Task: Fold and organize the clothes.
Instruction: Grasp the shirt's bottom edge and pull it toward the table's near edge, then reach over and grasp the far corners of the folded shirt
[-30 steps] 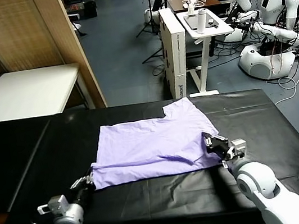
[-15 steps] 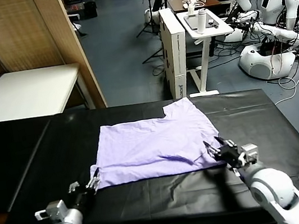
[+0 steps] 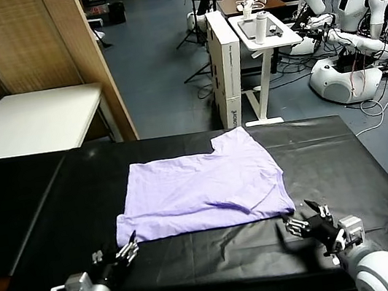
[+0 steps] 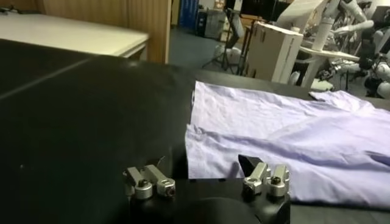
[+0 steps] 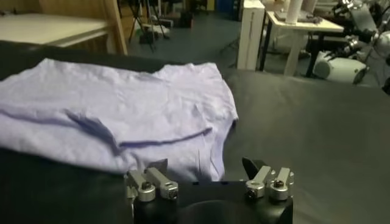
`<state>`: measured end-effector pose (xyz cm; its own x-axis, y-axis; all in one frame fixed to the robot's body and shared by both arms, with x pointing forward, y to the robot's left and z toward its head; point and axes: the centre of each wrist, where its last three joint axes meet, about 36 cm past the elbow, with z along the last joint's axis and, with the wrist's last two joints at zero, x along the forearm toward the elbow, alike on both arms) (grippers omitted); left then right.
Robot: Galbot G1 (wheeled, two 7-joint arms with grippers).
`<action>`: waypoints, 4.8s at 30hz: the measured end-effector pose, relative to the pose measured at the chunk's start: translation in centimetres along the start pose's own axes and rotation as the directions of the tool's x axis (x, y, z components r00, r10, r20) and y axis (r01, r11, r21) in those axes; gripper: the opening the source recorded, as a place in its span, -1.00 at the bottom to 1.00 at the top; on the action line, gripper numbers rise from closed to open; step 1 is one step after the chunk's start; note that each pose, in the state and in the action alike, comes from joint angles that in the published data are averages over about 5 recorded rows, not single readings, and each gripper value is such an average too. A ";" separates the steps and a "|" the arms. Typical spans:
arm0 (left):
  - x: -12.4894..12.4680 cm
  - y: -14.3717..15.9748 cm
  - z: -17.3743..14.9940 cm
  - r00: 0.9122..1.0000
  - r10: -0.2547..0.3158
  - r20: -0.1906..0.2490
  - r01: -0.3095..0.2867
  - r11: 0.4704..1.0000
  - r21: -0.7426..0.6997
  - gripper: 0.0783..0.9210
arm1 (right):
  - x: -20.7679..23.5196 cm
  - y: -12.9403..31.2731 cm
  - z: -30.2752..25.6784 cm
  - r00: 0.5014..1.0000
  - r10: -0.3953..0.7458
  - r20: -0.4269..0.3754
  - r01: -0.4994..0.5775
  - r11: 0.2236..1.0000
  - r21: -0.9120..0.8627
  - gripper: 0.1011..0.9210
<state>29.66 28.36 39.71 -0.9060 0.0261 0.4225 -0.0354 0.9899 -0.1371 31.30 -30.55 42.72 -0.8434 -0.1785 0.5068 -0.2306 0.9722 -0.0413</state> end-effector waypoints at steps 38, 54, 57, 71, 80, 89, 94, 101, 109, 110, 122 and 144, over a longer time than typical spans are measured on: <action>0.5 0.2 0.9 1.000 0.005 -0.030 -0.005 1.000 -0.014 -0.84 | -0.3 0.0 -1.1 0.999 -0.045 -0.004 0.045 0.995 0.088 0.14; 1.1 0.1 1.1 0.999 0.005 -0.037 -0.006 0.999 -0.034 -0.84 | 2.2 0.5 -1.4 0.997 0.002 -0.074 0.006 0.995 0.101 -0.91; 1.7 0.2 1.0 0.999 0.005 -0.041 -0.007 0.999 -0.052 -0.84 | 3.3 1.1 -1.6 0.993 0.019 -0.113 -0.007 0.994 0.108 -0.91; 6.0 0.8 1.2 0.994 -0.004 -0.105 -0.012 0.989 -0.148 -0.84 | 6.8 2.9 -1.9 0.978 0.023 -0.209 0.001 0.994 0.113 -0.91; 7.4 0.7 1.6 0.991 -0.006 -0.135 -0.016 0.987 -0.158 -0.84 | 7.8 3.7 -1.8 0.972 0.022 -0.232 0.001 0.995 0.099 -0.91; 7.7 0.6 1.7 0.991 -0.019 -0.130 -0.001 0.989 -0.151 -0.74 | 8.7 3.7 -2.7 0.978 0.007 -0.210 0.012 0.996 0.089 -0.22; 8.2 0.5 1.1 0.992 -0.037 -0.124 0.019 0.990 -0.143 -0.07 | 9.0 3.6 -3.9 0.985 -0.017 -0.170 0.028 0.998 0.061 0.52; 8.3 0.6 -0.4 0.995 -0.061 -0.080 0.049 0.989 -0.142 0.85 | 7.8 2.5 -5.5 0.997 -0.050 -0.051 0.052 0.998 0.040 0.96; 5.8 1.3 -2.5 0.998 -0.017 -0.061 0.009 0.990 -0.143 0.97 | 1.2 -0.9 -7.7 0.999 -0.033 -0.001 0.033 0.999 0.008 0.97; 5.3 1.3 -2.8 0.998 -0.007 -0.058 -0.001 0.991 -0.132 0.97 | 0.1 -1.3 -8.1 0.999 -0.033 -0.004 0.033 0.999 0.001 0.97; -3.3 2.4 -7.6 0.994 0.103 -0.044 -0.104 0.995 -0.006 0.97 | -10.6 -3.6 -12.9 0.997 -0.069 -0.026 0.067 0.996 -0.051 0.97; -17.8 3.8 -12.2 0.989 0.118 -0.083 -0.120 0.993 -0.015 0.97 | -19.4 -4.0 -14.8 0.997 -0.058 -0.060 0.054 0.996 -0.066 0.97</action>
<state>50.78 33.34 42.64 -0.8654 0.1544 0.4767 0.0795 0.9816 -0.1736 55.76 -28.75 45.77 -0.7980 -0.2249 0.5591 -0.2433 0.9690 0.0426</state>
